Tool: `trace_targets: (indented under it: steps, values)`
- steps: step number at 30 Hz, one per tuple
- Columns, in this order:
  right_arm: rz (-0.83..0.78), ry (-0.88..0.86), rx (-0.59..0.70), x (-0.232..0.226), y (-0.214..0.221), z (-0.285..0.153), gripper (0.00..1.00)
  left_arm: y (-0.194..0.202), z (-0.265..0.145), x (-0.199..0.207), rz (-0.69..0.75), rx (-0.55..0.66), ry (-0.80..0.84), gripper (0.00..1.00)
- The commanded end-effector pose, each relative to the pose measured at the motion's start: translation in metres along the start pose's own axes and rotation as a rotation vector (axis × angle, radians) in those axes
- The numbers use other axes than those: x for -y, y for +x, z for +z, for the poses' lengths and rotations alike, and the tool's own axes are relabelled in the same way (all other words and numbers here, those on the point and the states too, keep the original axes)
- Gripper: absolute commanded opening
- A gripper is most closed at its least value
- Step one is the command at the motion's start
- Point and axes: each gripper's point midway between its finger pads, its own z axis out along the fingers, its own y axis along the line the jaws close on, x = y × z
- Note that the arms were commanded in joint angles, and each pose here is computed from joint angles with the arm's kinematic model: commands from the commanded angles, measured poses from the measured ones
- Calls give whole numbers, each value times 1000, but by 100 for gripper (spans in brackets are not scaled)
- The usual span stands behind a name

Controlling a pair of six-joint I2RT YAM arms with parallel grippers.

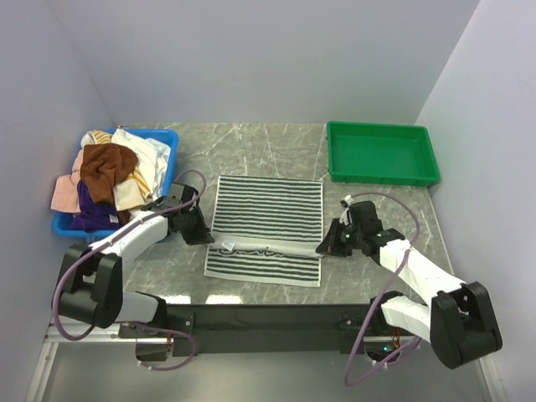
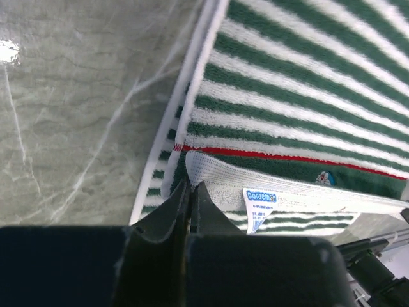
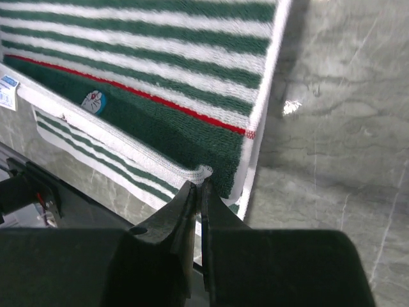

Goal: Fold and stack the towels
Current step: Fold the towel

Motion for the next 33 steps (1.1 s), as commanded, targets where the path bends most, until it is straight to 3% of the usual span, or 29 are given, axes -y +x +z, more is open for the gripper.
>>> trace_targets:
  steps: [1, 7, 14, 22, 33]
  values:
    - [24, 149, 17, 33, 0, 4, 0, -20, 10, -41, -12, 101, -177, 1]
    - [27, 163, 35, 34, -7, 5, 0, -18, 15, -44, -15, 87, -189, 1]
    - [-19, 172, 180, 11, -47, -32, 0, -61, -30, -10, 11, 218, -150, 1]
    - [-32, 111, 235, -9, -46, -64, 0, -62, -71, -2, 15, 271, -123, 1]
    - [65, 133, 95, 22, 1, -29, 0, -22, -18, -34, -16, 137, -155, 1]
